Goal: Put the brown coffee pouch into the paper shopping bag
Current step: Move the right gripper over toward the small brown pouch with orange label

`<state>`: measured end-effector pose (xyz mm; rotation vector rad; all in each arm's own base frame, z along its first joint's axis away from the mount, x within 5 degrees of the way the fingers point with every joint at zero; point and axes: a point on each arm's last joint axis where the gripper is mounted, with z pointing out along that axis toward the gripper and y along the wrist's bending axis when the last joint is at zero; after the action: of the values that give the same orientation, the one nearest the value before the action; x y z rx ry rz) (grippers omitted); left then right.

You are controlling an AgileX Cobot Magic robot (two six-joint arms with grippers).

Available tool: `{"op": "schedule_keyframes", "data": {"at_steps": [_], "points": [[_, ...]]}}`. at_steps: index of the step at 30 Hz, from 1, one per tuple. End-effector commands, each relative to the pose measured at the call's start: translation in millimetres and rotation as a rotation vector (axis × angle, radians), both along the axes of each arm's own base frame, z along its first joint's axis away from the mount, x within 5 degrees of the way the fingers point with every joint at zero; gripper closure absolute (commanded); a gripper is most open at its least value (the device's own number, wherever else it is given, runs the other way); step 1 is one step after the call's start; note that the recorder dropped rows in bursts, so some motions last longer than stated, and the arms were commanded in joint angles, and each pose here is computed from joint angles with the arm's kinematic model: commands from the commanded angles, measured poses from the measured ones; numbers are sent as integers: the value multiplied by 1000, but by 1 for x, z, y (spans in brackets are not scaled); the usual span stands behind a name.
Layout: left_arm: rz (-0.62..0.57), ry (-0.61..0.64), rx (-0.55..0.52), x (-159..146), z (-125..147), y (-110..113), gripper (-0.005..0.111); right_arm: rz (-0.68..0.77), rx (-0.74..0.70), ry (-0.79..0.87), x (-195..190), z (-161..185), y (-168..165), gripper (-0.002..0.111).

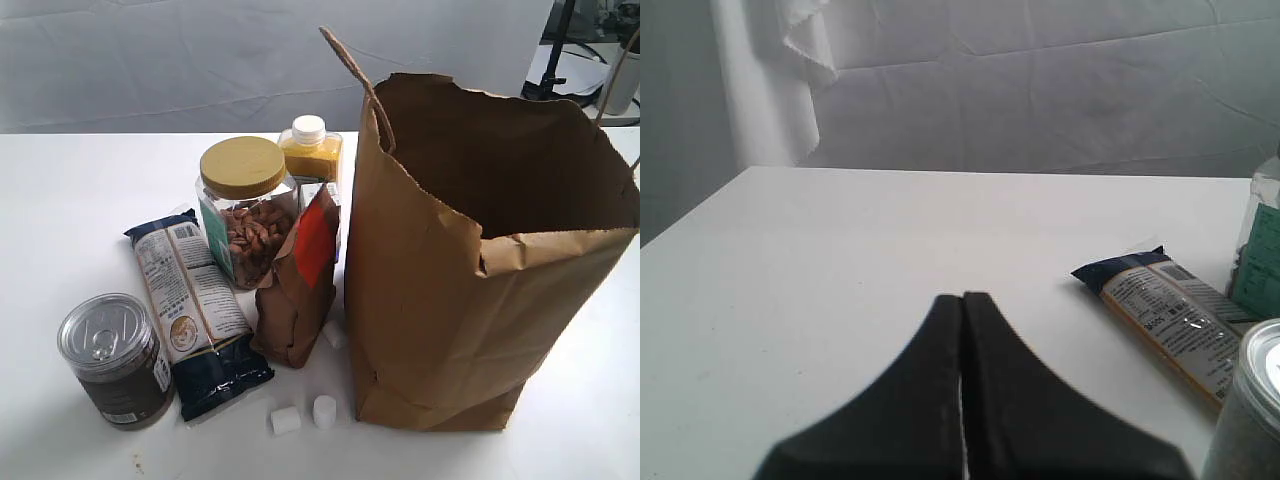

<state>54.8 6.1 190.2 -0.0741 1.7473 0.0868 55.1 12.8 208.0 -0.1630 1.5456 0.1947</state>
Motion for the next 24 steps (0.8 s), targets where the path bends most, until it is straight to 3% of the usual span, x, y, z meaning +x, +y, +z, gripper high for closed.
{"op": "schedule_keyframes", "data": {"at_steps": [1, 4, 12, 16, 24], "points": [[4, -4, 2, 0, -1, 0, 107, 8, 289, -3, 0, 5, -1, 108], [4, -4, 2, 0, -1, 0, 107, 52, 362, 41, -2, 9, 2, 108], [4, -4, 2, 0, -1, 0, 107, 341, 354, 13, -7, 90, 18, 108], [4, -4, 2, 0, -1, 0, 107, 509, 221, 59, -1, 115, 37, 108], [4, -4, 2, 0, -1, 0, 107, 758, 102, 255, 23, 151, 101, 108]]}}
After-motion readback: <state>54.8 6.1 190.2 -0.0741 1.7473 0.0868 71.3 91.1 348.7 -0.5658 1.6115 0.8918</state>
